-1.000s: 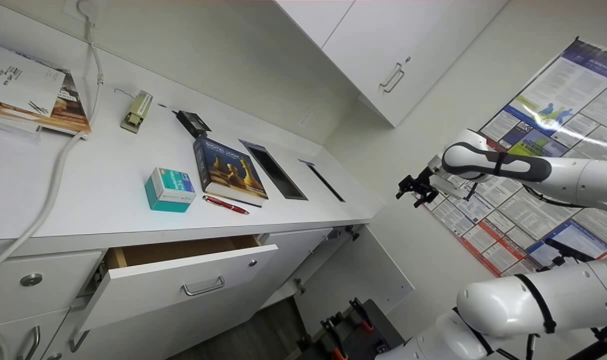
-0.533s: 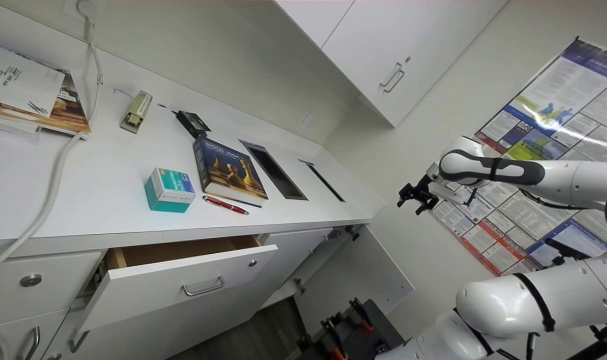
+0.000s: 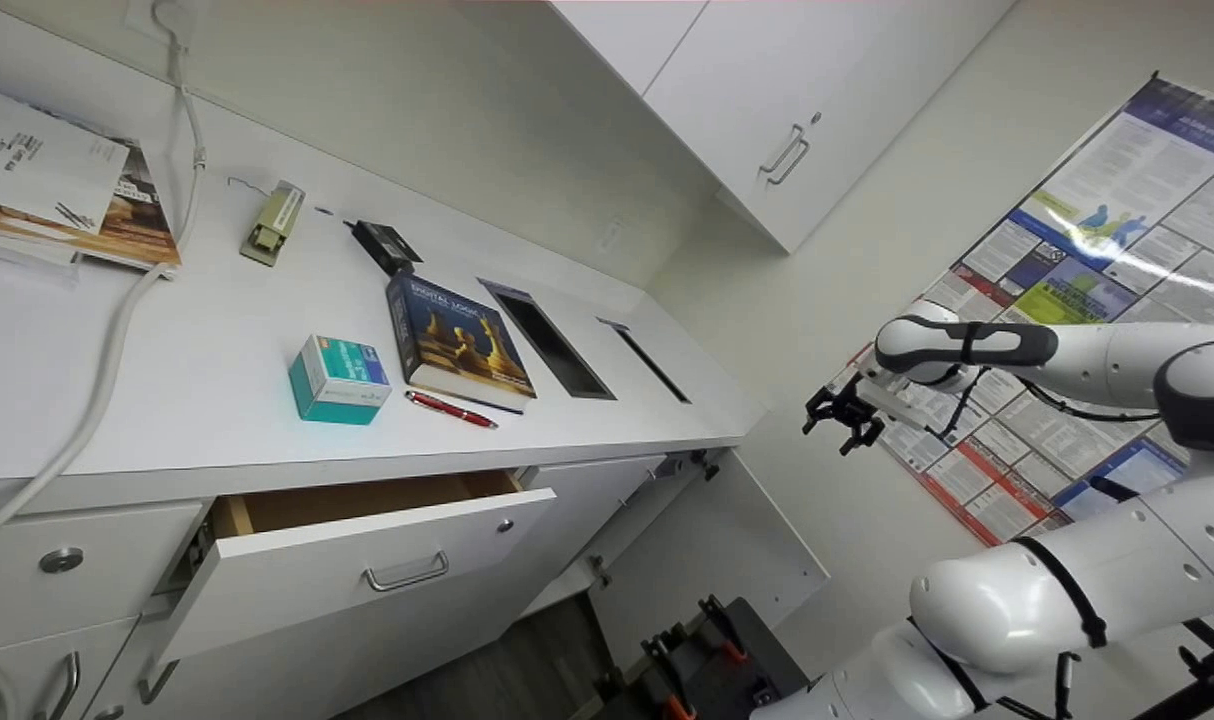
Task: Close the cupboard
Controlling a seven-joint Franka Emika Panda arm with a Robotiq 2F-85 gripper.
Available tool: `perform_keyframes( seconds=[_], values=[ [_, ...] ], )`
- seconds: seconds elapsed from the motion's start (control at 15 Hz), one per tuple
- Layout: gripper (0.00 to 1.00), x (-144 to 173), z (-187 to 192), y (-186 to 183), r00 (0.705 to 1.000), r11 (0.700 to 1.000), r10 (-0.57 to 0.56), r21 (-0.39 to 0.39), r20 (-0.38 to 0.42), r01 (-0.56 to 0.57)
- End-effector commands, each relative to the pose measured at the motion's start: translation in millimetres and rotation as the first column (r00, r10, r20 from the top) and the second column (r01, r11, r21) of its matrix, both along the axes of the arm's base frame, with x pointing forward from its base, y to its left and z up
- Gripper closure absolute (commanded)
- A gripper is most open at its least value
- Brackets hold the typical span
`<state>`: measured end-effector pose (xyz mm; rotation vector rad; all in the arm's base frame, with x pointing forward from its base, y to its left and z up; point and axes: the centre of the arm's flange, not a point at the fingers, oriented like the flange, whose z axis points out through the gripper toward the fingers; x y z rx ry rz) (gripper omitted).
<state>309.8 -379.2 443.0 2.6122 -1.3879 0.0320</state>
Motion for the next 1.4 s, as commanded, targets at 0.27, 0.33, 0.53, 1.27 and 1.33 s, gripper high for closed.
perform_keyframes(
  seconds=[0.27, 0.33, 0.53, 1.27, 1.33],
  values=[
    [0.0, -30, -81, -116, 0.924, 0.926, -0.376, 0.07, 0.078, 0.371],
    [0.0, -34, -91, -127, 0.904, 0.91, -0.415, 0.052, 0.105, 0.411],
    [0.0, -42, -120, -153, 0.837, 0.845, -0.525, -0.023, 0.153, 0.534],
    [0.0, -45, -132, -197, 0.722, 0.733, -0.676, 0.044, 0.148, 0.678],
    [0.0, -48, -136, -206, 0.698, 0.71, -0.702, 0.061, 0.14, 0.702]
  ],
)
